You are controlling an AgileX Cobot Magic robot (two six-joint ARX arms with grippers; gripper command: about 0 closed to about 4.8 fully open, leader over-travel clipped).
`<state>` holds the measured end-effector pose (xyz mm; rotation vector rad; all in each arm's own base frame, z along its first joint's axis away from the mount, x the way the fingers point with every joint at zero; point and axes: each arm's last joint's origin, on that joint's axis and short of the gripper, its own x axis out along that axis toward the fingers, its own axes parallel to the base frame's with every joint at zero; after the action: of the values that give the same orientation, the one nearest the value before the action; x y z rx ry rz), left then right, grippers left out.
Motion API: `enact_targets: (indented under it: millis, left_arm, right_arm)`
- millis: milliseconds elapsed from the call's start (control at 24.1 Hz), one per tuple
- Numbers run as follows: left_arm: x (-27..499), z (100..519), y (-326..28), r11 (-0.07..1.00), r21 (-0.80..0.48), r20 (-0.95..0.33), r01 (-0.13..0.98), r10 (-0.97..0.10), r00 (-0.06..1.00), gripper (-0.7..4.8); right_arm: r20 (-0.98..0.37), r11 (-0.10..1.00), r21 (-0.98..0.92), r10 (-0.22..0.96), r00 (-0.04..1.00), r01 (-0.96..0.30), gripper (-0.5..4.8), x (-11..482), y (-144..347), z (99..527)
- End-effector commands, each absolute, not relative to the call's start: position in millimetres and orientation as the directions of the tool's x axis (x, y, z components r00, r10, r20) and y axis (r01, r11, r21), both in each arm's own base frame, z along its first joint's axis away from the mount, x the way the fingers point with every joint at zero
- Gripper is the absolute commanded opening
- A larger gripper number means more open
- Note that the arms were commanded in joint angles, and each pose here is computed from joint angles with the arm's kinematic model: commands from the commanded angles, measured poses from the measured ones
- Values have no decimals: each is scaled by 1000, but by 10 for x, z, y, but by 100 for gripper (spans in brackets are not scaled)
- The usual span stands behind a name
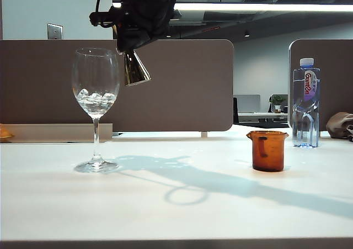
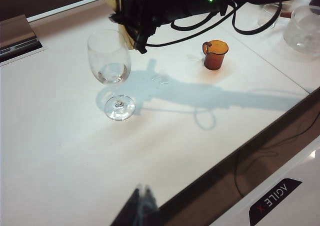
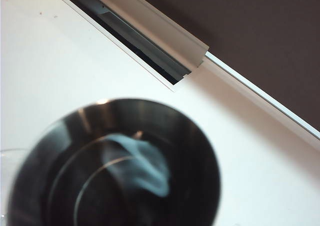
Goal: Pick up the small amber measuring cup and pour the water in it into the jigger, then pick up the jigger and pour the water in it into the wine glass.
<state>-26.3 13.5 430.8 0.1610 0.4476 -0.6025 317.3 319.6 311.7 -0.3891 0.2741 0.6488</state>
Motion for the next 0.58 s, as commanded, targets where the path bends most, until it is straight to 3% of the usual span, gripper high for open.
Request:
enact_targets:
  millis: [41, 581]
  left_arm:
    - [-269, 4311, 138, 816, 14, -451, 578, -510, 732, -2]
    - [-269, 4311, 138, 816, 14, -451, 578, -510, 732, -2]
  right_arm:
    - [-325, 705, -318, 547, 772, -634, -2, 3147, 3218, 3198]
    - [-324, 652, -424, 538, 778, -628, -2, 3095, 3267, 3197]
